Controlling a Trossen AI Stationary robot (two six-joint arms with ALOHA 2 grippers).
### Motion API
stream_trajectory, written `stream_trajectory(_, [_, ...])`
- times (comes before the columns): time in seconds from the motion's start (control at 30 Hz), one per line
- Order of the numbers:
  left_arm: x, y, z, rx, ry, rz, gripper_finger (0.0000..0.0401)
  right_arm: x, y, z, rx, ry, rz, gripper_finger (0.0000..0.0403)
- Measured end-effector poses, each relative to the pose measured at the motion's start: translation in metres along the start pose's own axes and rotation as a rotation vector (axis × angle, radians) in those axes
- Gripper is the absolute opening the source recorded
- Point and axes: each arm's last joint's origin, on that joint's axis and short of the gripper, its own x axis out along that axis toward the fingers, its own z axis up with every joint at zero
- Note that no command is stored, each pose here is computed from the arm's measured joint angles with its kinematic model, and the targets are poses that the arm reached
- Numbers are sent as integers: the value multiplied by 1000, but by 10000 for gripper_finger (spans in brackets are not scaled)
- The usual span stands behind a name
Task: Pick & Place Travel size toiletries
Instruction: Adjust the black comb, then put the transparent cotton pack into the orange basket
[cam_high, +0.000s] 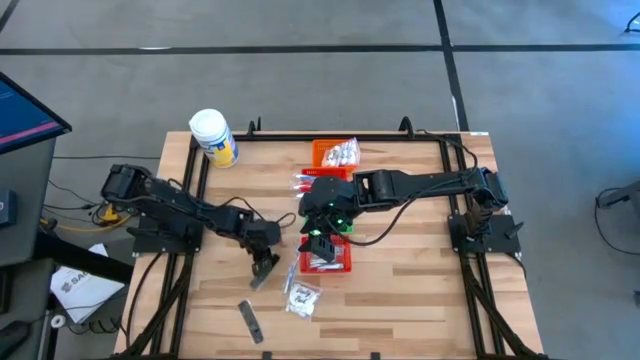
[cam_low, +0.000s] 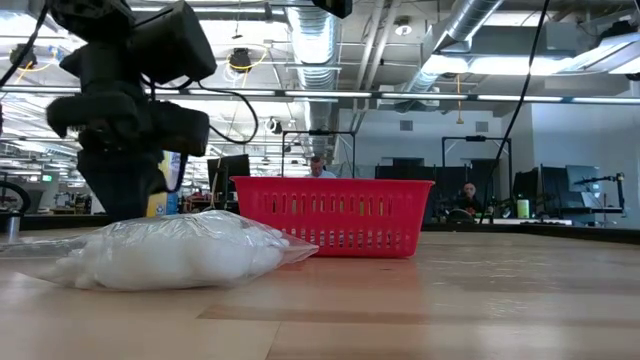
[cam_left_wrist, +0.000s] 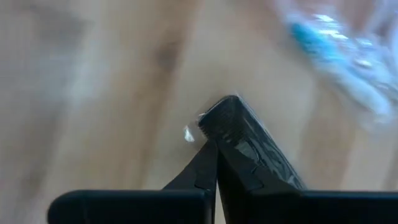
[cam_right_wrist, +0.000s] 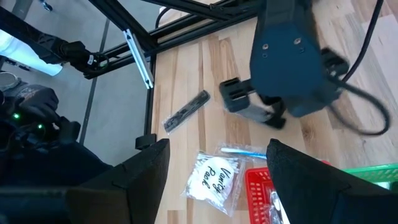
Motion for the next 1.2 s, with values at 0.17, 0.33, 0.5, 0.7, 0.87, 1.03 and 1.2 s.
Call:
stream_trajectory(0.17, [7, -11, 1, 119, -2, -120, 1, 0, 0, 0, 0, 0, 0, 259])
stream_trajectory(0.33, [9, -20, -3, 201, 5, -166, 1, 0, 0, 0, 0, 0, 0, 259])
stream_trajectory(0.5, [-3, -29, -5, 232, -67, -154, 1, 0, 2, -1, -3, 2, 2, 259])
stream_trajectory(0.7, [-17, -31, -3, 149, -152, -120, 2, 2, 7, -3, -37, 8, 12, 259])
stream_trajectory(0.87, [-18, -37, -3, 110, -132, -200, 2, 4, 15, -7, -51, 19, 24, 259])
stream_trajectory(1.03, [-18, -44, -6, 26, -126, -235, 2, 16, 26, -23, -63, 124, 42, 259])
stream_trajectory(1.2, [-24, -66, -5, -39, -183, -301, 1, 35, 30, -44, -75, 274, 9, 254])
